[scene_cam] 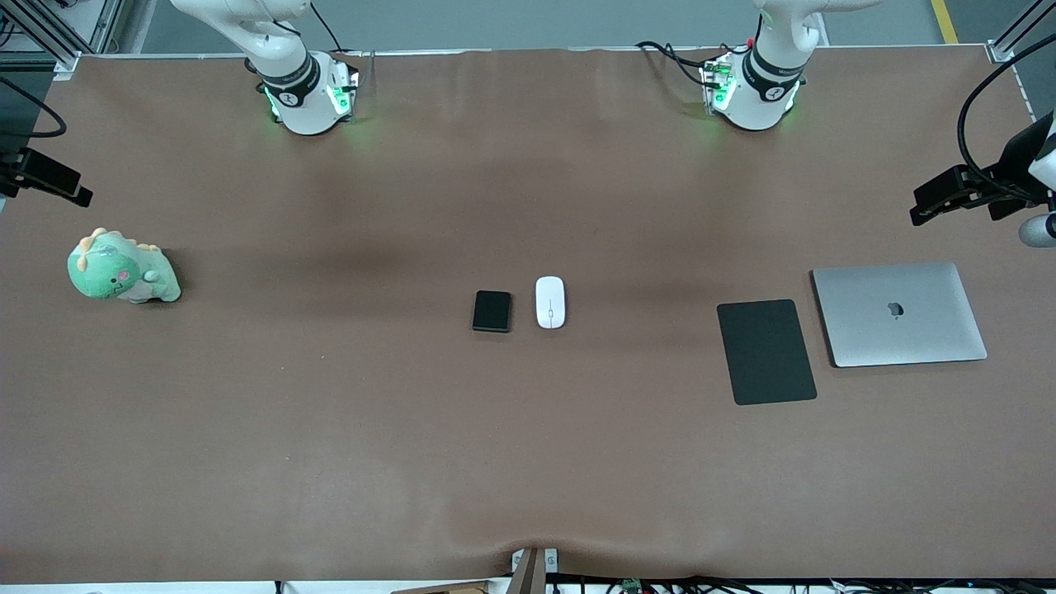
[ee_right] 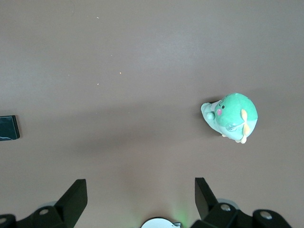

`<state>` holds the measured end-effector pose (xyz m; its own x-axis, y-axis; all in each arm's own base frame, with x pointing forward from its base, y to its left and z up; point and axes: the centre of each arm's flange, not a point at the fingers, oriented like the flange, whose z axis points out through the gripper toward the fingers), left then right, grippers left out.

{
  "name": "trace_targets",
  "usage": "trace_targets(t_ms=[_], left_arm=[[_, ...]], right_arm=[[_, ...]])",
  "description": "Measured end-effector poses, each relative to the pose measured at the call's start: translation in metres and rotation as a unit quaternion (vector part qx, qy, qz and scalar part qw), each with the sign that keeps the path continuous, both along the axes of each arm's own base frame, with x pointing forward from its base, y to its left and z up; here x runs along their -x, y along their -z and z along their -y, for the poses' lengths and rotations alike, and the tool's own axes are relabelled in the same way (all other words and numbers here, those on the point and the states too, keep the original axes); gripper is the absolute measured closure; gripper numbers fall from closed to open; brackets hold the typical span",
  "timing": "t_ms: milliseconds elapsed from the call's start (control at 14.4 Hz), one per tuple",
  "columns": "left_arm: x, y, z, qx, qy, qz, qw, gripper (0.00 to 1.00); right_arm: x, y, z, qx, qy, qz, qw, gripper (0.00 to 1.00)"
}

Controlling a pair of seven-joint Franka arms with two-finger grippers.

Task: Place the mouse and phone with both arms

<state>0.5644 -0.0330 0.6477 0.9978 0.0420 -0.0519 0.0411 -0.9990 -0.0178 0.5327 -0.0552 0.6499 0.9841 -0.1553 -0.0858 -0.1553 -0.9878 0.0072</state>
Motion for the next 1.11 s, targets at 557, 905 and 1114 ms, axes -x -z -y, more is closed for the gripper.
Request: trace_targets(t_ms=[557, 905, 1114], left_arm=[[0.0, -0.0018, -0.0015, 0.0, -0.001, 0.002, 1.0, 0.0], [0.0, -0.0018, -0.0009, 0.0, 0.002, 0.002, 1.0, 0.0], [0.0, -0.0019, -0.0004, 0.0, 0.002, 0.002, 1.0, 0.0]], right_arm=[[0.0002, 0.0003, 0.0016, 0.0, 0.001, 0.0, 1.0, 0.0], [0.0005, 0.0003, 0.004, -0.001, 0.004, 0.0, 1.0, 0.0], [0.0009, 0.0003, 0.0081, -0.003, 0.008, 0.0, 1.0, 0.0]])
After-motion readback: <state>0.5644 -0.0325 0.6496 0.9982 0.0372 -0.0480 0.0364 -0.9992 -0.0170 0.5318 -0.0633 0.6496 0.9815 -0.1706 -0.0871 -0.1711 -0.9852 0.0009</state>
